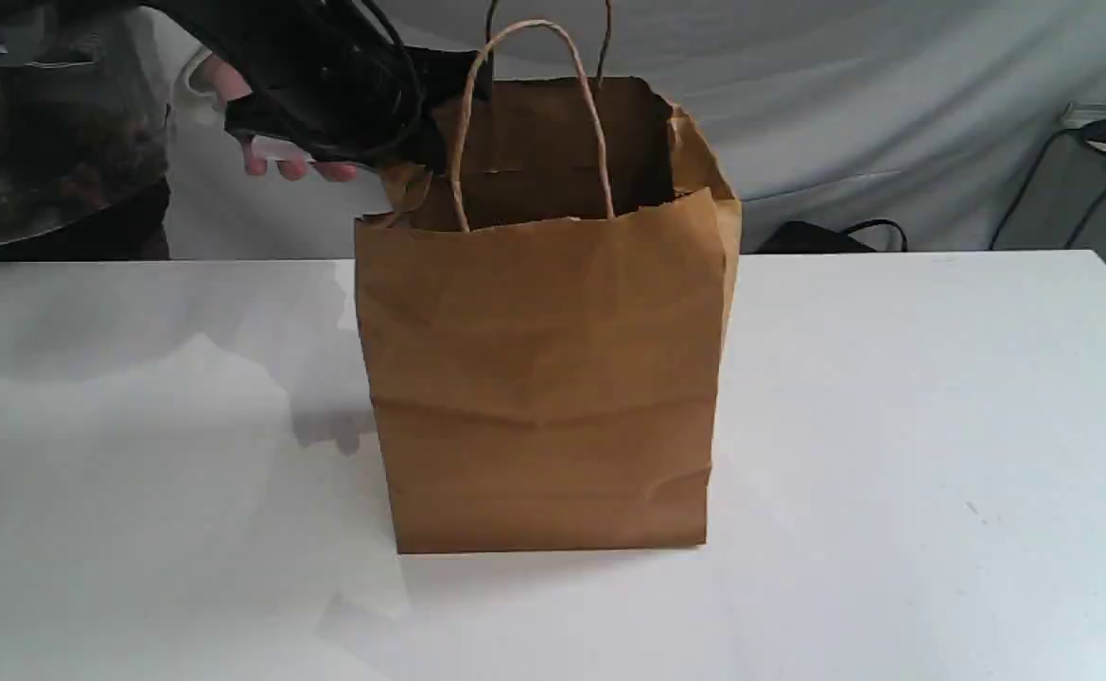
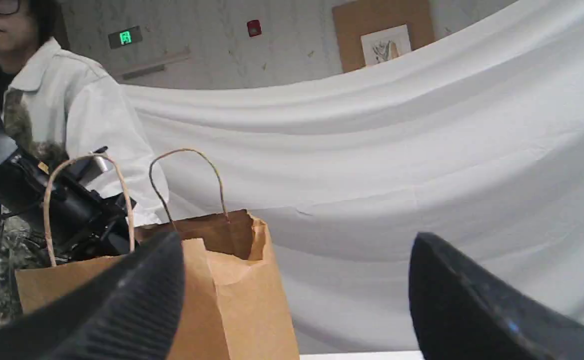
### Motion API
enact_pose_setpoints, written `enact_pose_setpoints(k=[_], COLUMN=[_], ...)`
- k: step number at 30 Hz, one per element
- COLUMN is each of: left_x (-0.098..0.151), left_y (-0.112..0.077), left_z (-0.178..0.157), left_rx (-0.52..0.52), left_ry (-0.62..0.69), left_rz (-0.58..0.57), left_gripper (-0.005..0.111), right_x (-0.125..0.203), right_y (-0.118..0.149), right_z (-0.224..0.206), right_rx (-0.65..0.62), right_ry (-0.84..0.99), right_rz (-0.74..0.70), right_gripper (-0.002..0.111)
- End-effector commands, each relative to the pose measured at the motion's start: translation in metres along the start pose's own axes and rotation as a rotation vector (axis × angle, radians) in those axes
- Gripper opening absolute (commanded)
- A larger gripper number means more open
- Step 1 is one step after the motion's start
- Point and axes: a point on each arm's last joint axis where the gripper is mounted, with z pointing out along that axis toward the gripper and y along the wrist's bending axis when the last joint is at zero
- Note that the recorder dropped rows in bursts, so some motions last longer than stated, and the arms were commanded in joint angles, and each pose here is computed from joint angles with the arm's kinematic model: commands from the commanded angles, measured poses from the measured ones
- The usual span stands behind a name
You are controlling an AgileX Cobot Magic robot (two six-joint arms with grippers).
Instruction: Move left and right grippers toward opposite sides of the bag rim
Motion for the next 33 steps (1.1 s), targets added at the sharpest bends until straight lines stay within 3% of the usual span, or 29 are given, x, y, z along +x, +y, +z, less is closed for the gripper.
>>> enact_pose_setpoints(k=[1,3,4,23,30,33], left_x=[0.003,0.004,0.004,0.006,0.004,0.004], left_y=[-0.003,-0.002,-0.002,-0.002,-0.002,-0.002], left_z=[-0.002,-0.002,-0.002,-0.002,-0.002,-0.002], left_rx=[0.003,-0.004,-0.004,-0.004,-0.002,-0.001], left_ry=[0.031,0.041,0.041,0.07,0.048,0.044], left_rz=[-0.009,0.002,0.016,0.017,0.022,0.022], left_gripper=[0.02,0.002,0.0,0.0,0.0,0.0], right_x=[-0.002,-0.003,-0.004,-0.026,-0.068,-0.078], right_y=[0.001,0.002,0.002,0.02,0.031,0.033], right_z=[-0.001,-0.001,-0.001,-0.007,-0.009,0.002], right_rx=[-0.014,-0.021,-0.026,-0.232,-0.263,-0.263], right_ry=[-0.033,-0.045,-0.051,-0.29,-0.413,-0.383], right_rz=[0.023,0.036,0.036,0.034,-0.007,-0.023], right_gripper=[0.063,0.063,0.063,0.063,0.063,0.063])
